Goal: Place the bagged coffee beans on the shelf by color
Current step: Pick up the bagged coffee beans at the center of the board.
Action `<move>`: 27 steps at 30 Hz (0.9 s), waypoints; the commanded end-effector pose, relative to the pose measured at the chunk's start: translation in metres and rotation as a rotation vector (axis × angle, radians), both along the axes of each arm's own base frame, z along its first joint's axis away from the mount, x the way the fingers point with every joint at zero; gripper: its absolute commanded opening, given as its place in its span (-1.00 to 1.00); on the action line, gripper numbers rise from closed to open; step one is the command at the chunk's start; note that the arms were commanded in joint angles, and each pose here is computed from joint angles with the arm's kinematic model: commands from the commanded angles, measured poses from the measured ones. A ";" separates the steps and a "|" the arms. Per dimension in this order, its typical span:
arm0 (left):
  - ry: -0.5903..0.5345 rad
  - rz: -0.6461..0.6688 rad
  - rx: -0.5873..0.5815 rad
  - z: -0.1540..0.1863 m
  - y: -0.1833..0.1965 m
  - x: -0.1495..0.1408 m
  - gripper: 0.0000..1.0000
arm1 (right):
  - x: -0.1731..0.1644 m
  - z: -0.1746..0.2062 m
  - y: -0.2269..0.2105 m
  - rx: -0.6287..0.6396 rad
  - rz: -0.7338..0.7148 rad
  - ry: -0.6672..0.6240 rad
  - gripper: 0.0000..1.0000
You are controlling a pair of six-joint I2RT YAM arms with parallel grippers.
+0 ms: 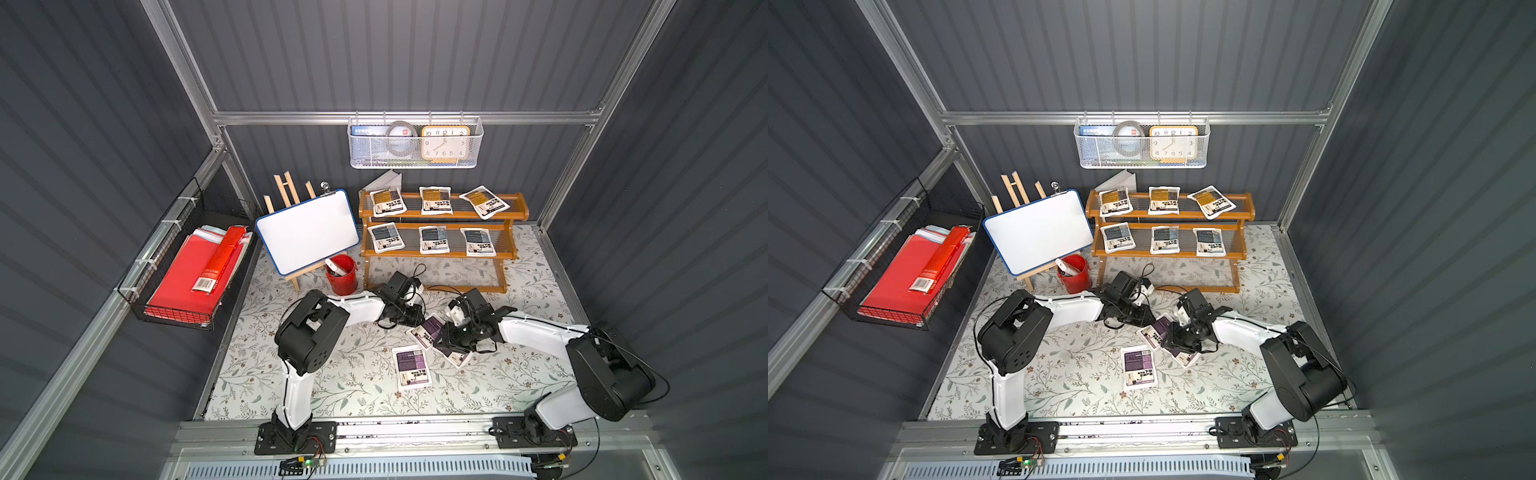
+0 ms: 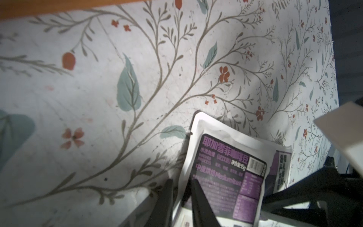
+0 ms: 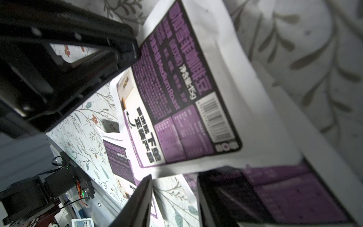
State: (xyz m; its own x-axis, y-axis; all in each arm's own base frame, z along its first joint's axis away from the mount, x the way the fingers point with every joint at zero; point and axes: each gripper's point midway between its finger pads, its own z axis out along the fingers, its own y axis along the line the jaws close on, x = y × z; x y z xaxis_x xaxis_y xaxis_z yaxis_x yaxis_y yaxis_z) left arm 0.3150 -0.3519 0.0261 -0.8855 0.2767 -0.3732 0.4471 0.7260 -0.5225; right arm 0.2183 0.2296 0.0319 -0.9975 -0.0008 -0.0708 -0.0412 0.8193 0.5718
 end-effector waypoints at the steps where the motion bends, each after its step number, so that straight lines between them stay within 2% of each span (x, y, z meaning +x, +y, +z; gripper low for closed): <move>1: 0.082 0.007 0.097 -0.030 0.018 -0.017 -0.60 | 0.003 -0.014 -0.007 -0.013 -0.042 0.023 -0.16; 7: 0.093 -0.009 0.085 -0.029 0.018 -0.023 -0.62 | 0.044 0.000 -0.009 0.017 -0.136 -0.077 -0.22; 15: 0.060 -0.021 0.025 -0.010 0.013 -0.018 -0.59 | 0.061 -0.003 -0.001 0.047 -0.159 -0.106 -0.80; 17: 0.062 0.004 -0.012 -0.002 0.019 -0.011 -0.48 | 0.065 0.001 0.002 0.066 -0.159 -0.132 -0.99; 18: 0.068 0.024 -0.031 0.000 0.025 -0.008 -0.39 | 0.065 0.001 0.002 0.068 -0.157 -0.136 -1.00; 20: 0.077 0.088 -0.110 0.011 0.044 0.005 -0.06 | 0.065 0.006 0.004 0.093 -0.140 -0.156 -1.00; 22: 0.071 0.126 -0.188 0.024 0.060 0.013 0.18 | 0.064 0.013 0.007 0.119 -0.112 -0.182 -1.00; 24: 0.050 0.132 -0.212 0.032 0.070 0.018 0.29 | 0.063 0.022 0.013 0.159 -0.078 -0.212 -1.00; 27: 0.050 0.101 -0.234 0.036 0.070 0.014 0.34 | 0.061 0.037 0.021 0.220 -0.024 -0.247 -1.00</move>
State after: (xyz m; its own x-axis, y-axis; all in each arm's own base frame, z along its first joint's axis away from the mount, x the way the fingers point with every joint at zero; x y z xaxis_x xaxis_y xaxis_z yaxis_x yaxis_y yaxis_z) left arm 0.3414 -0.2680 0.0436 -0.9378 0.0533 -0.3430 0.2814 0.6954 -0.6613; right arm 0.2792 0.2399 0.0490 -0.9638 0.1168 -0.2396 -0.0771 0.7382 0.6701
